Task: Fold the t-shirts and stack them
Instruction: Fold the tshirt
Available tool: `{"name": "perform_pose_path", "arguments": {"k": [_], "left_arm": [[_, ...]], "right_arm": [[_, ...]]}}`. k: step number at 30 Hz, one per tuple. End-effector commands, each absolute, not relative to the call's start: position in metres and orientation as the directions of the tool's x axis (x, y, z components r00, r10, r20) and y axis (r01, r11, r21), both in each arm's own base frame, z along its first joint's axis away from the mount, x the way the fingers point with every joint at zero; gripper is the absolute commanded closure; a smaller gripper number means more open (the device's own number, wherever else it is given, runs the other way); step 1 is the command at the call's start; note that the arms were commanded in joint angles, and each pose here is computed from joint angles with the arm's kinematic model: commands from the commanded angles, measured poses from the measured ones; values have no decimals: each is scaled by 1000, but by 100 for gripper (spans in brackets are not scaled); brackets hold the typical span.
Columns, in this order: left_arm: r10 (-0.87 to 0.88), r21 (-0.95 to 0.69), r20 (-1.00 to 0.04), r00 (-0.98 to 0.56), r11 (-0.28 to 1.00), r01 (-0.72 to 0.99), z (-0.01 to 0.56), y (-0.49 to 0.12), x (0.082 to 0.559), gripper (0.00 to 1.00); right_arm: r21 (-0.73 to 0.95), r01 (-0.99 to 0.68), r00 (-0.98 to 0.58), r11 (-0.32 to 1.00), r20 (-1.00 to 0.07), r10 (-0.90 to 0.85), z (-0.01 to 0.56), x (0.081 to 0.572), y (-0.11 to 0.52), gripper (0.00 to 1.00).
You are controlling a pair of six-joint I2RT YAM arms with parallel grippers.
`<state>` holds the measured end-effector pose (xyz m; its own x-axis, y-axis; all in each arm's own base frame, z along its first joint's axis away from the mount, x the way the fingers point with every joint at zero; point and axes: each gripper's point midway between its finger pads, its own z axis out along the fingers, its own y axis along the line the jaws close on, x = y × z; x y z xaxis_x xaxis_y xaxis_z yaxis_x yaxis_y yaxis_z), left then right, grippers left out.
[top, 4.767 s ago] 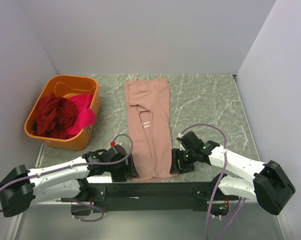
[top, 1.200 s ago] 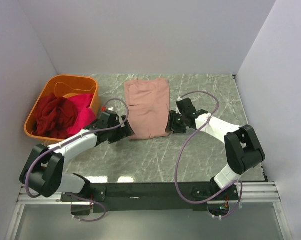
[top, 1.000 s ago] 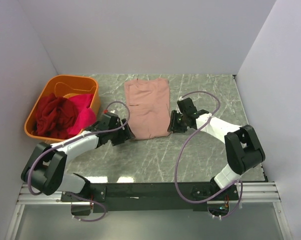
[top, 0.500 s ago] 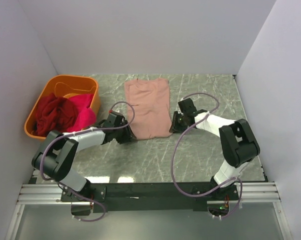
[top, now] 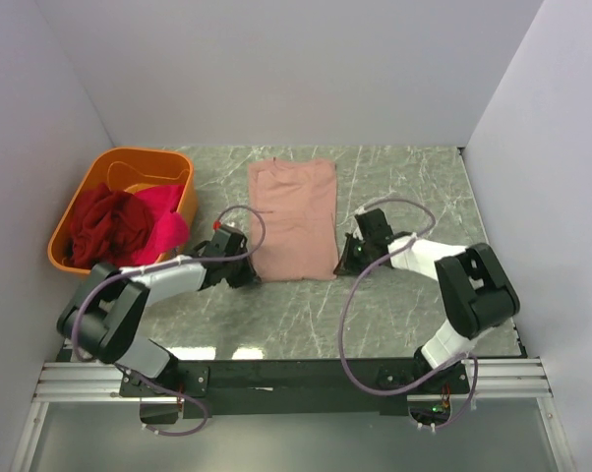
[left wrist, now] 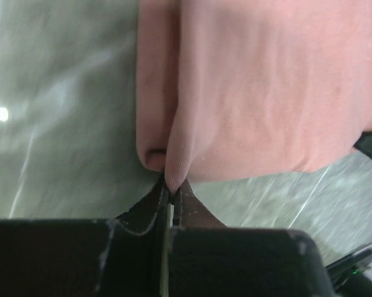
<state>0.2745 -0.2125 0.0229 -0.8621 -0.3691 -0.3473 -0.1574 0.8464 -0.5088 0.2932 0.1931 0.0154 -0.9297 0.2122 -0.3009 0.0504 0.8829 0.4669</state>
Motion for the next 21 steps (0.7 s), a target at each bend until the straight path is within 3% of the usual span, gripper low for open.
{"name": "perform_pose_path", "arguments": {"k": [1,6,10,16,21], "left_arm": [[-310,-423,-340,-888,894,-150,18,-195,237,99],[-278,-450,-335,-900,887,-106,40,-201,193,99],[-267,-498,-326,-907,864,-75,63,-213,174,99],[-304,-488,-464,-832,871,-46,109,-212,206,99],[-362,-489,-579,-730,871,-44,147,-220,267,99]], "right_arm": [[486,73,-962,871,-197,191,13,243,185,100],[522,108,-981,846,-82,176,6,182,177,100],[546,86,-980,833,-104,170,24,164,174,100],[501,19,-937,865,-293,191,76,199,165,100],[442,55,-853,895,-445,272,120,255,154,100]]}}
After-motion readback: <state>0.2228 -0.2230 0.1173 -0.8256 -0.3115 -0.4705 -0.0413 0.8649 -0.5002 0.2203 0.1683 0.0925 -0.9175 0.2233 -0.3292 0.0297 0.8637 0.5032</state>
